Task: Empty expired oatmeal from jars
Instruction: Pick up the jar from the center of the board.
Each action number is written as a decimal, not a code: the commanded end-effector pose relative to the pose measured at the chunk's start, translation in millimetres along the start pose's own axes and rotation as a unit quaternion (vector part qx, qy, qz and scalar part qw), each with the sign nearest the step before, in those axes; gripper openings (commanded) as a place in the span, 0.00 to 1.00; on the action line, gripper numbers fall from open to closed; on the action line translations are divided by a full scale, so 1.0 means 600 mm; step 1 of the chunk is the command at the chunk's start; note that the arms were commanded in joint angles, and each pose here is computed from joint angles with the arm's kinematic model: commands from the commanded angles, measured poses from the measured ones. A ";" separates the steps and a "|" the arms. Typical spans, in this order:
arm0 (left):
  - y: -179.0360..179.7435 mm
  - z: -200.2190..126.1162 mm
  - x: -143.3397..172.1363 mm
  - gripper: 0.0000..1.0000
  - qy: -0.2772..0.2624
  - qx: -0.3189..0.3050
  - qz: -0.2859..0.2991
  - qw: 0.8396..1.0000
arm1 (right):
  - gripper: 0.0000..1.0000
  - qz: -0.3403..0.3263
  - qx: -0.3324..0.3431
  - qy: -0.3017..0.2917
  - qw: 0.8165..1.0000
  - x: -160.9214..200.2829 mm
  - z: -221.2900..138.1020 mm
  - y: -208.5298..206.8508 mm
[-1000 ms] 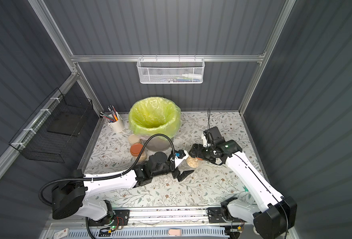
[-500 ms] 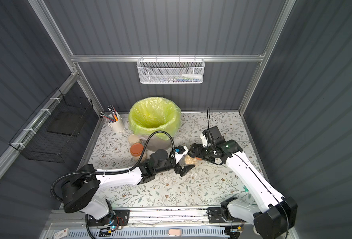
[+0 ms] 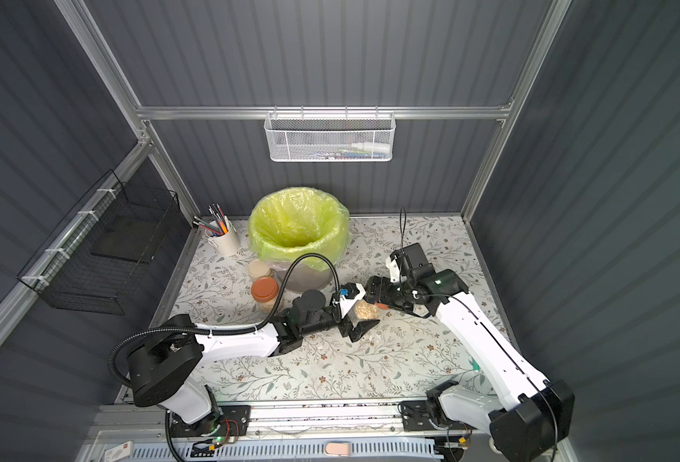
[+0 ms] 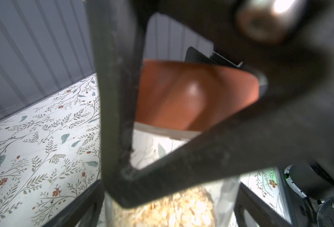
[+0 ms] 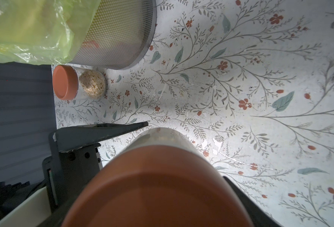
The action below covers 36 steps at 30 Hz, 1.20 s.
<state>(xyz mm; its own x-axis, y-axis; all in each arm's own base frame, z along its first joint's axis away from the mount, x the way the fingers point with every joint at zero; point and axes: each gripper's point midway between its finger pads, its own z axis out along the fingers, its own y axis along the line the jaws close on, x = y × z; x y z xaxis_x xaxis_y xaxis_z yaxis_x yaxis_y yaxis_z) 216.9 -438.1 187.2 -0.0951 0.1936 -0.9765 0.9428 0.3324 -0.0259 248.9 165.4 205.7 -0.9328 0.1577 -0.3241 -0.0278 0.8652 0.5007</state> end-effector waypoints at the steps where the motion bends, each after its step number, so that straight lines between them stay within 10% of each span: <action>1: -0.003 0.001 0.003 1.00 -0.003 0.011 0.005 1.000 | 0.65 -0.014 -0.039 -0.025 0.999 -0.021 -0.025 0.038; 36: 0.003 -0.001 0.011 1.00 -0.009 -0.001 0.011 1.000 | 0.65 -0.007 -0.076 -0.003 0.997 -0.010 -0.020 0.057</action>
<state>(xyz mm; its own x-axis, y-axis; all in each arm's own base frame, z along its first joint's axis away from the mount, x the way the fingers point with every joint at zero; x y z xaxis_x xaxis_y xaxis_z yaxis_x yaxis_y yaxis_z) 217.5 -434.9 186.1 -0.0807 0.1755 -0.9812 0.9427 0.3330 -0.0180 245.8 179.2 217.9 -0.9444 0.1434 -0.2960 -0.0522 0.8232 0.5653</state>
